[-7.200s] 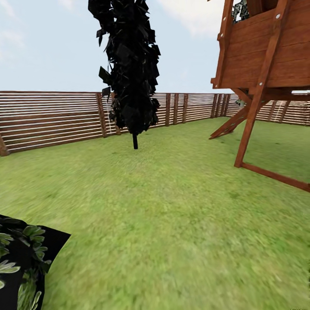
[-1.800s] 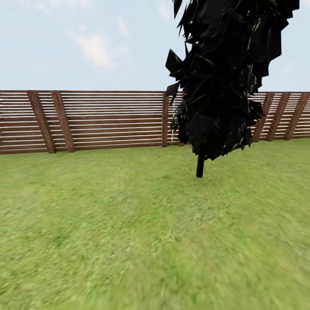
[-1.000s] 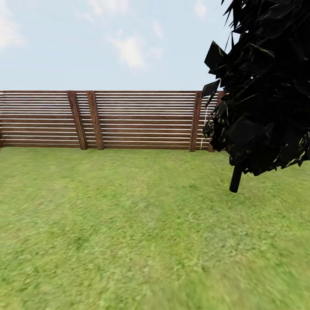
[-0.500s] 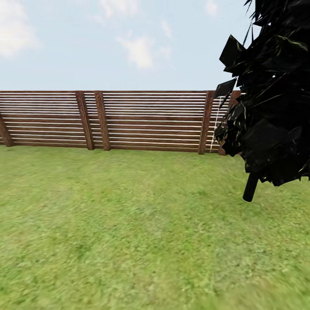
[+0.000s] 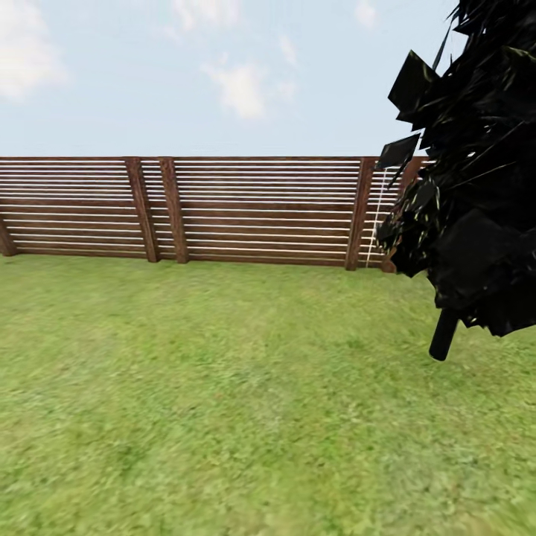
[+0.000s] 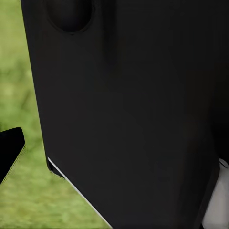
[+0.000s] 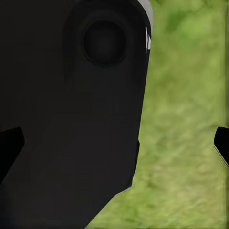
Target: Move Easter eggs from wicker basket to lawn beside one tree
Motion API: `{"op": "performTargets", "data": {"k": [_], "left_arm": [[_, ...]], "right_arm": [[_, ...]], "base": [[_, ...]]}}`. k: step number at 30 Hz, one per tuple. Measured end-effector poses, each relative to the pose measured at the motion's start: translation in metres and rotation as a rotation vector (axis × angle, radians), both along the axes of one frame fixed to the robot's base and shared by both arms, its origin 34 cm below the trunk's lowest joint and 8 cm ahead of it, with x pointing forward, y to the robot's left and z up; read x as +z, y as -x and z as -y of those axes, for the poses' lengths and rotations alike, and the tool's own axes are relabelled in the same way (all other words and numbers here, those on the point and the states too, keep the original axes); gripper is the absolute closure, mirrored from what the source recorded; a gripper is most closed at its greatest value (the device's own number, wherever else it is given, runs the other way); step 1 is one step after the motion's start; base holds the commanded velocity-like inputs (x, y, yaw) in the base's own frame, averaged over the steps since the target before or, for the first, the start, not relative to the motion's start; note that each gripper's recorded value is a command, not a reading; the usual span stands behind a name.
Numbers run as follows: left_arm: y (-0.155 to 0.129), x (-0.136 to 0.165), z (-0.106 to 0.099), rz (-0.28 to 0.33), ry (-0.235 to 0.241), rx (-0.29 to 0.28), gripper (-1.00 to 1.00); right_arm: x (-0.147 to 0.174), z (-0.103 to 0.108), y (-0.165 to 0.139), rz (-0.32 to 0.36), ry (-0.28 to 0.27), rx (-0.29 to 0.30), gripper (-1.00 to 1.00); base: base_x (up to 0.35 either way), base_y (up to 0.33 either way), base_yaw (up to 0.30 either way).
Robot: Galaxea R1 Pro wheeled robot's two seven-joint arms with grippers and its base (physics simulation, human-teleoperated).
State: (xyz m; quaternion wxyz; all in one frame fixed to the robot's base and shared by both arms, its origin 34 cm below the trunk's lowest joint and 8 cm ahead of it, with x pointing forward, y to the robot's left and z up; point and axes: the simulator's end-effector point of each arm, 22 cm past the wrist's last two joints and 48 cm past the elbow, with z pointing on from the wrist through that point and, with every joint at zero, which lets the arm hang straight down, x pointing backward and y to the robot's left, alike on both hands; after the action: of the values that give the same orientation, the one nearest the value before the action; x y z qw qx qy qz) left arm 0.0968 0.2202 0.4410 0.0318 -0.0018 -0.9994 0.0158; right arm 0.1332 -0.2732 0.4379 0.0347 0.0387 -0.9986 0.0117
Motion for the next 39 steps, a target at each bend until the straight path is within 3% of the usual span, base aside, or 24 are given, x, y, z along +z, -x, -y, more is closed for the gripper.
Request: {"op": "performTargets", "data": {"k": [8, 24, 39], "left_arm": [[-0.0005, 0.0000, 0.0006, 0.001, 0.001, 0.000, -1.00], [0.0001, 0.0000, 0.0005, 0.000, 0.001, 0.000, -1.00], [-0.0001, 0.0000, 0.0007, 0.000, 0.001, 0.000, -1.00]], "right_arm": [[0.0000, 0.0002, -0.0004, 0.001, 0.000, -0.001, -1.00], [0.0000, -0.0003, 0.0000, 0.000, 0.001, -0.002, -1.00], [0.0000, -0.0007, 0.0000, 0.000, 0.000, -0.001, -1.00]], "base": [[0.336, 0.000, 0.017], [0.336, 0.000, 0.236], [0.336, 0.000, 0.085]]}}
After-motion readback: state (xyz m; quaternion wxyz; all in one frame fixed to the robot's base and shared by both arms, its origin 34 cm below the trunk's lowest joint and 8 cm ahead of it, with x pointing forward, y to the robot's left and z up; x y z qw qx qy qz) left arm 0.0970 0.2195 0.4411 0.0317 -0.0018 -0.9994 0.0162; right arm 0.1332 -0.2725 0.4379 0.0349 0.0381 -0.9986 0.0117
